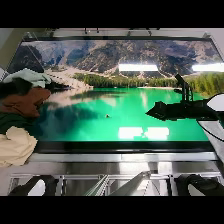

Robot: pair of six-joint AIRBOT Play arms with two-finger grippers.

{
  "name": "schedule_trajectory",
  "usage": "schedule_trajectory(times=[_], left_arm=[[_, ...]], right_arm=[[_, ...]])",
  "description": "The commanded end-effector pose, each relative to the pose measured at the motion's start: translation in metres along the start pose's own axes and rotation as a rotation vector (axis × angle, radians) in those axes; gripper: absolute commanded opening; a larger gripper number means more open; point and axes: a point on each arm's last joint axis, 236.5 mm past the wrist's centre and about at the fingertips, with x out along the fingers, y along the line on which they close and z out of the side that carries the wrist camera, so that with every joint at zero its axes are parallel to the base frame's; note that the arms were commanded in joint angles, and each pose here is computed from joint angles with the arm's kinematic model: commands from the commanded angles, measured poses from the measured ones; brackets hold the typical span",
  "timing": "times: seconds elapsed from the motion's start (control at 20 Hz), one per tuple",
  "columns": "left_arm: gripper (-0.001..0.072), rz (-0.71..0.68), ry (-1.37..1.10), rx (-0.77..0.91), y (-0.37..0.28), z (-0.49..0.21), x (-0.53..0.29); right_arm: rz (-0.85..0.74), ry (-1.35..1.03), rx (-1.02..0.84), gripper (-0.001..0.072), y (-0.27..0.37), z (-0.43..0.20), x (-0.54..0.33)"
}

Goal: Fold the shirts.

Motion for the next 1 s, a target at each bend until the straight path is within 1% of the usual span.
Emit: schedule_trajectory(times=[0.0, 0.15, 0.2, 0.3, 0.35, 0.4, 0.45, 0.5, 0.55, 0.6, 0.7, 0.8, 0.9, 0.95], left_arm=[[0.0715, 0.228, 0.029, 0.155, 0.091, 0.049, 0.077], [0.0715, 0.271, 0.315, 0.206, 0.149, -0.004, 0.165], [0.0715, 0.279, 0.411, 0.2, 0.166, -0.027, 0.187], [0.0712, 0.247, 0.547, 0.16, 0.18, -0.066, 0.216], [0.0648, 0.239, 0.591, 0.133, 0.183, -0.081, 0.226], [0.049, 0.23, 0.622, 0.122, 0.183, -0.089, 0.232], [0.0277, 0.216, 0.648, 0.124, 0.177, -0.091, 0.235], [0.0, 0.205, 0.662, 0.135, 0.171, -0.088, 0.233], [0.0024, 0.187, 0.643, 0.145, 0.16, -0.076, 0.231], [0.0023, 0.15, 0.6, 0.141, 0.141, -0.057, 0.226], [0.0023, 0.029, 0.478, 0.111, 0.085, -0.013, 0.207], [0.0023, -0.178, 0.31, 0.081, -0.001, 0.046, 0.164], [0.0023, -0.386, 0.143, 0.111, -0.089, 0.1, 0.098], [0.0023, -0.463, 0.073, 0.135, -0.126, 0.12, 0.064]], right_arm=[[0.0, 0.001, 0.0, 0.0022, 0.0, 0.0, 0.0], [0.0, 0.001, 0.0, 0.0022, 0.0, 0.0, 0.0], [-0.001, -0.005, 0.001, 0.0022, 0.0, 0.001, 0.0], [-0.007, -0.05, 0.001, 0.0022, -0.002, 0.012, 0.0], [-0.008, -0.055, 0.001, 0.0022, -0.002, 0.013, 0.0], [-0.008, -0.055, 0.0, 0.0022, -0.002, 0.013, 0.0], [-0.008, -0.055, 0.0, 0.0022, -0.002, 0.013, 0.0], [-0.008, -0.055, 0.0, 0.0022, -0.002, 0.013, 0.0], [-0.008, -0.055, 0.0, 0.0022, -0.002, 0.013, 0.0], [-0.008, -0.055, 0.0, 0.0022, -0.002, 0.013, 0.0], [-0.008, -0.055, 0.0, 0.0022, -0.002, 0.013, 0.0], [-0.008, -0.055, 0.0, 0.0022, -0.002, 0.013, 0.0], [-0.008, -0.055, 0.001, 0.0022, -0.002, 0.013, 0.0], [-0.008, -0.054, 0.0, 0.0022, -0.002, 0.013, 0.0]])
